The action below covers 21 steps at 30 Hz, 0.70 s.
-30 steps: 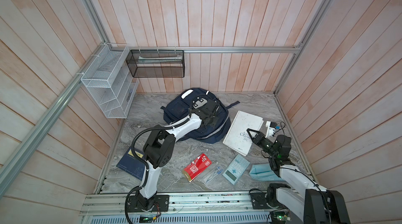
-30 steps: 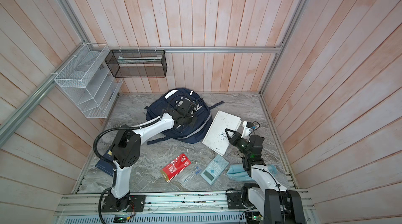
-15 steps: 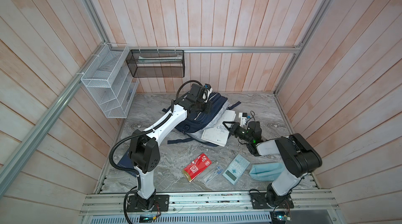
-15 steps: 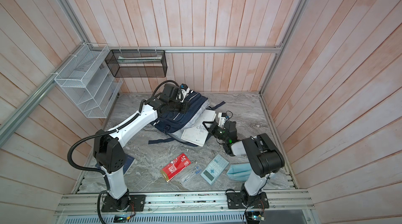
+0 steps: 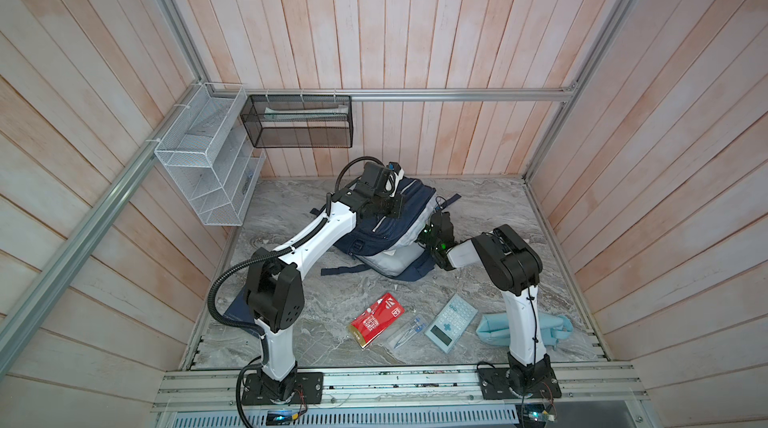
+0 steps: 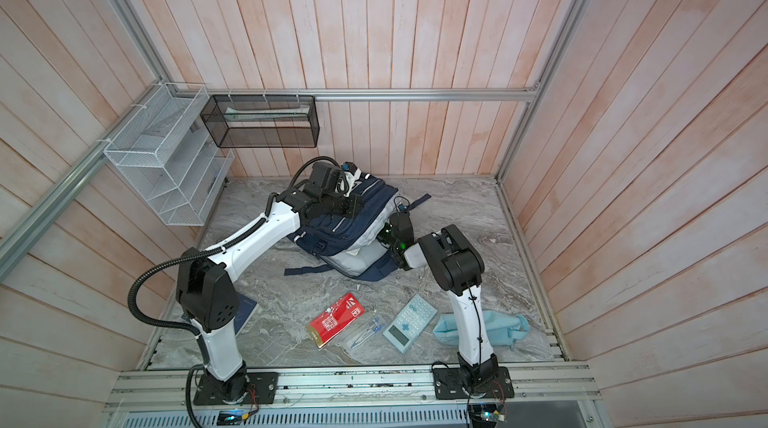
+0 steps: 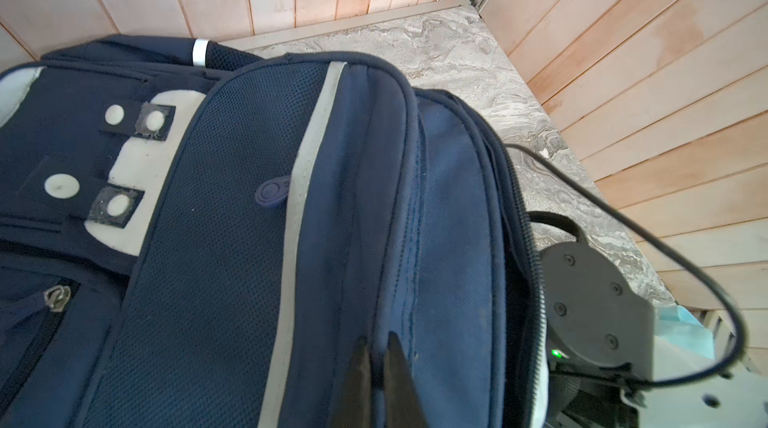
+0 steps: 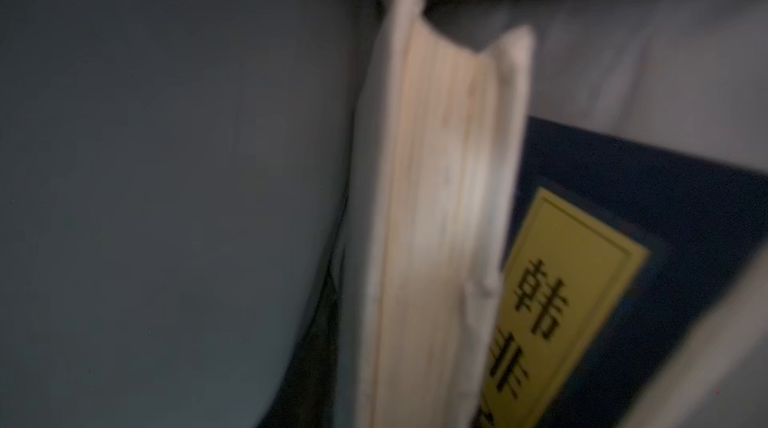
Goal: Pack the student bag
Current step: 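Hold the backpack opening with the left gripper while the right lowers the white book inside, then release the white book and pull both grippers back from the backpack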
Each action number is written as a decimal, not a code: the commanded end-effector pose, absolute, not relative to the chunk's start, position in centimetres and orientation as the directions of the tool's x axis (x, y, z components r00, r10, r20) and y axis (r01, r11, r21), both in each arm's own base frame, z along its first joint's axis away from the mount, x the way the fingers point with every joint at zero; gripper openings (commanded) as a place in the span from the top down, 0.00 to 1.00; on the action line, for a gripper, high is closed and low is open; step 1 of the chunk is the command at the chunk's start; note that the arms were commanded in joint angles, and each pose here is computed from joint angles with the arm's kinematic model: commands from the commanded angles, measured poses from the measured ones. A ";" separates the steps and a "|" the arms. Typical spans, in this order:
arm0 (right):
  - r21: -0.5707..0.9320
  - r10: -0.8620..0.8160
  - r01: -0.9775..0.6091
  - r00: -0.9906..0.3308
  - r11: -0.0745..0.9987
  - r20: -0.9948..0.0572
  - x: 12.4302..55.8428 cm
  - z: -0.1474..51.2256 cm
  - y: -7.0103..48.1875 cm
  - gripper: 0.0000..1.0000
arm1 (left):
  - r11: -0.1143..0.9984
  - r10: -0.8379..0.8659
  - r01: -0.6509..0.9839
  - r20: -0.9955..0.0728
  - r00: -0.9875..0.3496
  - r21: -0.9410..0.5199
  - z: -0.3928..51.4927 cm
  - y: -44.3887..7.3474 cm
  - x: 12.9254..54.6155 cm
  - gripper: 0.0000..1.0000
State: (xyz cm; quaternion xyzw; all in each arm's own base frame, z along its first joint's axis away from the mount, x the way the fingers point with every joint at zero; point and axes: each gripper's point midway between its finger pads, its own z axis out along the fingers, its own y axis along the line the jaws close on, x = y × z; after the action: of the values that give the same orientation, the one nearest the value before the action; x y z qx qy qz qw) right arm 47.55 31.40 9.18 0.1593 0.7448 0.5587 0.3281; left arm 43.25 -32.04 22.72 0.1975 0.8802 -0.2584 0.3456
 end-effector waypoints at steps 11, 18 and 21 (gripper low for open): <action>0.764 0.400 -0.142 -0.784 0.630 -0.475 38.5 9.0 22.4 0.35 | 0.796 0.042 0.434 -0.676 -0.736 -0.422 19.0 -32.0 44.1 1.00; 0.577 0.327 -0.142 -0.705 0.804 -0.630 35.2 11.8 17.8 0.33 | 0.785 0.026 0.406 -0.630 -0.776 -0.468 15.2 -32.3 43.8 0.87; 0.399 0.202 -0.193 -0.622 0.897 -0.756 34.6 14.0 17.0 0.28 | 0.780 -0.004 0.397 -0.639 -0.769 -0.483 15.7 -31.6 43.3 0.44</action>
State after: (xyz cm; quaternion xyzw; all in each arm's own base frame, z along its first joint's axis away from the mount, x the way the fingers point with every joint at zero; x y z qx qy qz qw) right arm 35.38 18.50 13.96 0.0570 0.8486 0.3356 0.4051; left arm 42.46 -32.87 15.29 0.1376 0.8905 -0.3116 0.3018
